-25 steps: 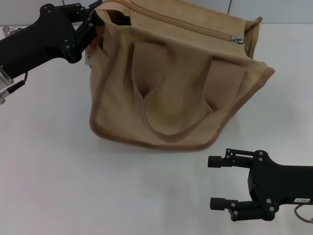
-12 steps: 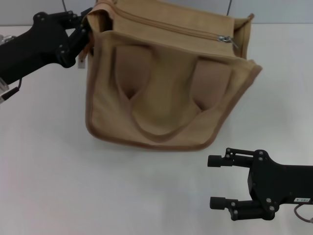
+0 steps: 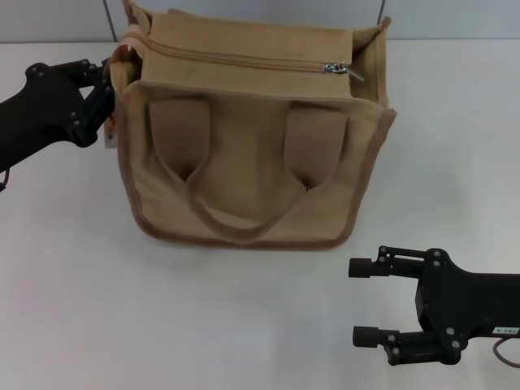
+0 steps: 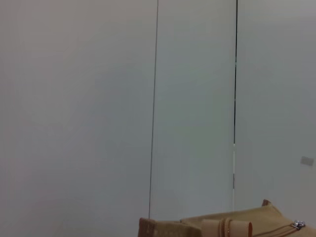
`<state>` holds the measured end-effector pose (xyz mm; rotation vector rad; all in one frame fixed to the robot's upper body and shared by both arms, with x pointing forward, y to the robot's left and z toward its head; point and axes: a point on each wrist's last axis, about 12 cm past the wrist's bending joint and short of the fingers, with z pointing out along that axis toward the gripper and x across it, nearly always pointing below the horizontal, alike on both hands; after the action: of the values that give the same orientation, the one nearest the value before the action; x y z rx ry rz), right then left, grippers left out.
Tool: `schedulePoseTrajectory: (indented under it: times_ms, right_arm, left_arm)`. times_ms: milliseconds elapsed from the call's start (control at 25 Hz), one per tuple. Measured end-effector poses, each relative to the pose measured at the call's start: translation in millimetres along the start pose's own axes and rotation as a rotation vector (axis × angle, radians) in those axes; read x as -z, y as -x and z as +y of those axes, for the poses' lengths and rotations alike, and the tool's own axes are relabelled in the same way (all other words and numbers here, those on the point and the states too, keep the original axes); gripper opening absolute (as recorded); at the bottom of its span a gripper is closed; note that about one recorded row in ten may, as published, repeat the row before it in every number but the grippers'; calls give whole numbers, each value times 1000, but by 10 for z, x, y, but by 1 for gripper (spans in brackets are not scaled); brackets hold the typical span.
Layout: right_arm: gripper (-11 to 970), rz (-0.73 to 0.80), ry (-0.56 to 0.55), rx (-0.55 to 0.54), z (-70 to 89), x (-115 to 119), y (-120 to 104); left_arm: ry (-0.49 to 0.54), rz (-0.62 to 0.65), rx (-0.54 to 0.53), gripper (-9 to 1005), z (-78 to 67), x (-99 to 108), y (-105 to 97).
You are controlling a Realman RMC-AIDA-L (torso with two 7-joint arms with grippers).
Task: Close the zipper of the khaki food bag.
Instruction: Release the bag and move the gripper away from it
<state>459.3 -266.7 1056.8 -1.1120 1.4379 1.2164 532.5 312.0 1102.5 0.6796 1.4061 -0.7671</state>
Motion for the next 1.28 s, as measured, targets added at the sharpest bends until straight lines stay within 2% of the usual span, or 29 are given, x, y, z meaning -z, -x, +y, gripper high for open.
schedulePoseTrajectory:
  times_ms: [640, 1120, 1280]
  right_arm:
    - [762, 1, 3, -8, 1, 3, 2]
    - [761, -4, 10, -22, 13, 2, 5]
    - [761, -7, 14, -22, 16, 1, 9]
  left_arm:
    - [14, 14, 21, 88, -19, 59, -45]
    - [58, 44, 33, 89, 33, 130, -73]
    - [66, 53, 28, 336, 71, 177, -52]
